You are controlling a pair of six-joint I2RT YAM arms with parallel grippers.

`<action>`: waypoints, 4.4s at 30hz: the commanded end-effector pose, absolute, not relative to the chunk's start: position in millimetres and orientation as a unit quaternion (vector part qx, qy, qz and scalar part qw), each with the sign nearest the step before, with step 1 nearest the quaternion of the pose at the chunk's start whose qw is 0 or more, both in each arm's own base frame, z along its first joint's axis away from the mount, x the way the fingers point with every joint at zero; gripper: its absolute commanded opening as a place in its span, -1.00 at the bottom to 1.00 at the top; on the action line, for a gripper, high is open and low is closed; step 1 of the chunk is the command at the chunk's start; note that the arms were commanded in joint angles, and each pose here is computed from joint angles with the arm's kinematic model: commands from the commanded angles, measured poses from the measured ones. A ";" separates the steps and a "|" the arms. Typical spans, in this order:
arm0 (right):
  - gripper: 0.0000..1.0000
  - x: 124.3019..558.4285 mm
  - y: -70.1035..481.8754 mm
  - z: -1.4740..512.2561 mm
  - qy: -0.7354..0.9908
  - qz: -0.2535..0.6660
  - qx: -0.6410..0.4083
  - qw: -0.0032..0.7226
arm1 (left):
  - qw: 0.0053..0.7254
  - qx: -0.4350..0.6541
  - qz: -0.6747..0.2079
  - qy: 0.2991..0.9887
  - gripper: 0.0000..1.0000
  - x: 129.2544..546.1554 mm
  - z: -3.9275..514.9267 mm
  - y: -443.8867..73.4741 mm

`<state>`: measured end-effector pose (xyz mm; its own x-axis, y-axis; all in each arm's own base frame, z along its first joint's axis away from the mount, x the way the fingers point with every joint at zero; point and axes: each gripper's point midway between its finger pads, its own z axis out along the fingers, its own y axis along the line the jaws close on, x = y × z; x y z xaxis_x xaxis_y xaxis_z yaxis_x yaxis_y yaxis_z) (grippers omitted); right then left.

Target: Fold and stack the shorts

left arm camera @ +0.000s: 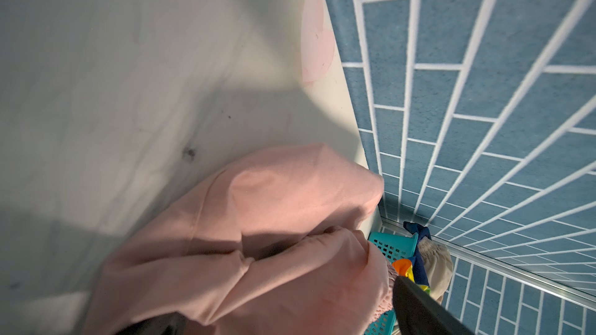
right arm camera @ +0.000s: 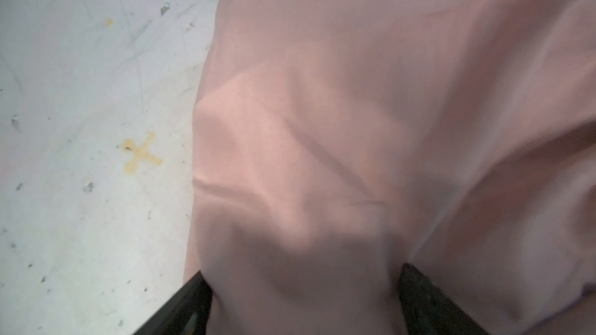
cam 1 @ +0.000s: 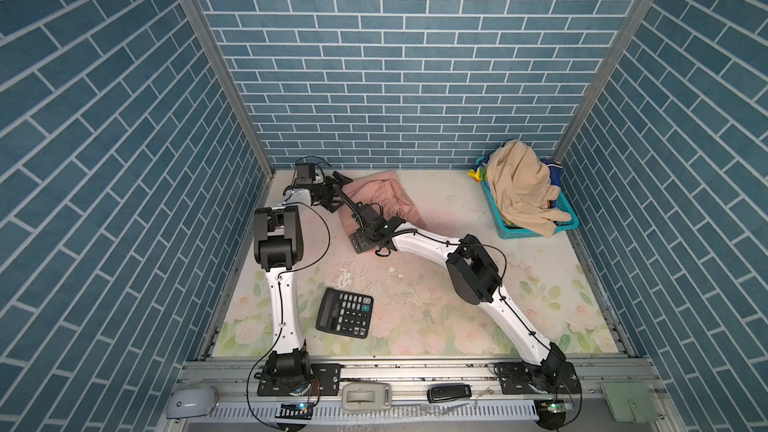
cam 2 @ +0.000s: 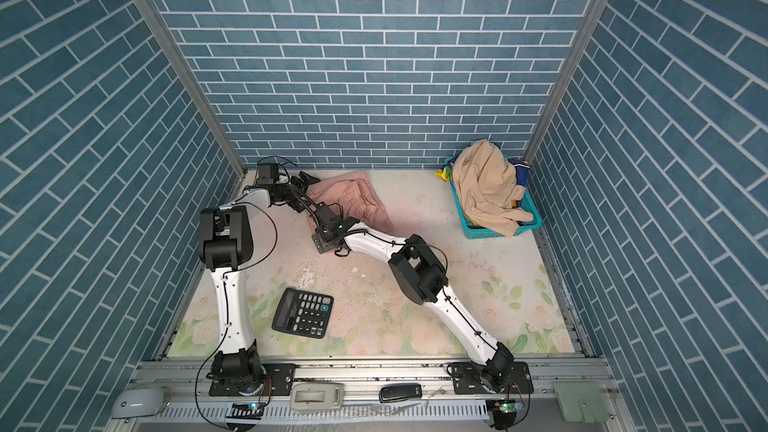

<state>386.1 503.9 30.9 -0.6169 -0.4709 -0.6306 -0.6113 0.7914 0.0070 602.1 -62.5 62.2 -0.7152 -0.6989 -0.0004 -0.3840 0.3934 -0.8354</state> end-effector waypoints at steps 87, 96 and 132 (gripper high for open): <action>-1.00 388.4 389.4 13.4 0.945 0.256 -0.049 0.199 | 0.153 -0.303 -0.353 0.872 -1.00 570.5 27.3 -37.3; -1.00 380.7 357.7 28.4 0.943 0.253 -0.050 0.211 | 0.162 -0.280 -0.315 0.892 -1.00 559.4 42.3 -16.4; 0.97 407.2 348.2 132.6 0.906 0.339 -0.090 0.239 | 0.212 -0.250 -0.430 0.841 0.99 520.8 163.8 -102.0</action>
